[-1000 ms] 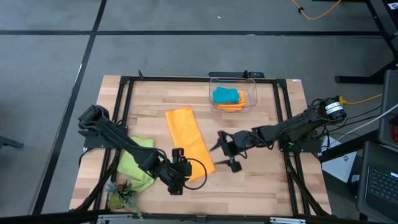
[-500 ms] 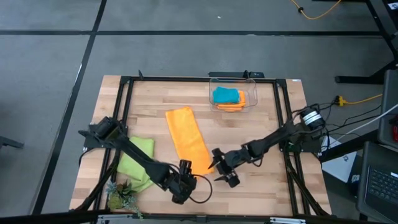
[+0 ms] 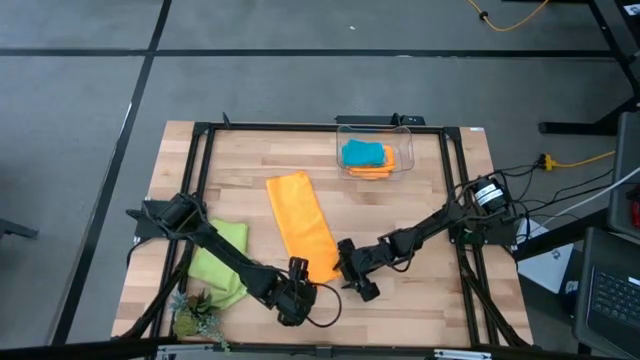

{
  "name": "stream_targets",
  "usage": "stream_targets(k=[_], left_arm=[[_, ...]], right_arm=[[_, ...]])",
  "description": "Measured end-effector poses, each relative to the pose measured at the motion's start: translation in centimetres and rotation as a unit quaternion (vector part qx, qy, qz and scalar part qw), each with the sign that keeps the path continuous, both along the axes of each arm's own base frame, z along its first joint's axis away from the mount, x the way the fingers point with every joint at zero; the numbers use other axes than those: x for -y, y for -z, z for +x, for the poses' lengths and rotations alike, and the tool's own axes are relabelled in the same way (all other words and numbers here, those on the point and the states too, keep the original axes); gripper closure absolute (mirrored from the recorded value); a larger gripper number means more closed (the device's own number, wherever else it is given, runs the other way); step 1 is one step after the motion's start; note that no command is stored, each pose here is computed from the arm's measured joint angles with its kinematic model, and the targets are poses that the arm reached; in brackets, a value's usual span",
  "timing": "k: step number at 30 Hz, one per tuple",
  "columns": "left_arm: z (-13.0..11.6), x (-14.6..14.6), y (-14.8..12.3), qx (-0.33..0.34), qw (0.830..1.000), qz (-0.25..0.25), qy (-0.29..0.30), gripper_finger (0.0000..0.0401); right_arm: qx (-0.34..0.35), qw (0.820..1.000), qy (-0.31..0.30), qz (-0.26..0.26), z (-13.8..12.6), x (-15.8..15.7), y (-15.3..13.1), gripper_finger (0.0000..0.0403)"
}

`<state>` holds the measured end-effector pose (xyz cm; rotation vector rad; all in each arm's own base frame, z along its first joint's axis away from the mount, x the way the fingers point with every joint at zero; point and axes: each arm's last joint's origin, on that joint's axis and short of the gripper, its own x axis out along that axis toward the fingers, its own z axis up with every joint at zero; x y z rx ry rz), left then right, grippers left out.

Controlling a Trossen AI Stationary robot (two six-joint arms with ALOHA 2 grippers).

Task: Fold microfiber towels
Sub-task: Fold the orange microfiber towel

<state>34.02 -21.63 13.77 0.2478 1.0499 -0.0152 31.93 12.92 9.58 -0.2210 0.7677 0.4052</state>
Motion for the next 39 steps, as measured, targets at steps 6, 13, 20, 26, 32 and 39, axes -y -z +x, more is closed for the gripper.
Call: stream_targets(k=[6, 13, 20, 26, 32, 39], left_arm=[[0.2, -0.3, 0.4, -0.007, 1.000, -0.001, -0.006, 0.0165], [0.7, -0.8, 1.3, -0.024, 1.000, -0.003, -0.012, 0.0171], [0.5, -0.7, 1.5, -0.021, 1.000, -0.001, -0.020, 0.0197], [0.5, -0.7, 1.5, -0.018, 1.000, 0.004, -0.023, 0.0229], [0.7, -0.7, 1.5, -0.001, 0.999, 0.016, -0.031, 0.0272], [0.7, -0.5, 1.5, 0.009, 0.999, 0.015, -0.042, 0.0331]], right_arm=[[-0.005, 1.000, 0.013, 0.010, 0.0, 0.0, 0.1, 0.0116], [-0.014, 0.999, 0.032, 0.014, -0.1, 0.1, 0.2, 0.0154], [-0.012, 0.999, 0.043, 0.005, -0.1, 0.2, 0.2, 0.0199], [-0.012, 0.999, 0.046, 0.004, -0.1, 0.3, 0.3, 0.0233], [-0.011, 0.999, 0.052, 0.010, -0.2, 0.0, 0.3, 0.0260], [-0.014, 0.997, 0.070, 0.023, -0.6, -0.9, 0.3, 0.0281]])
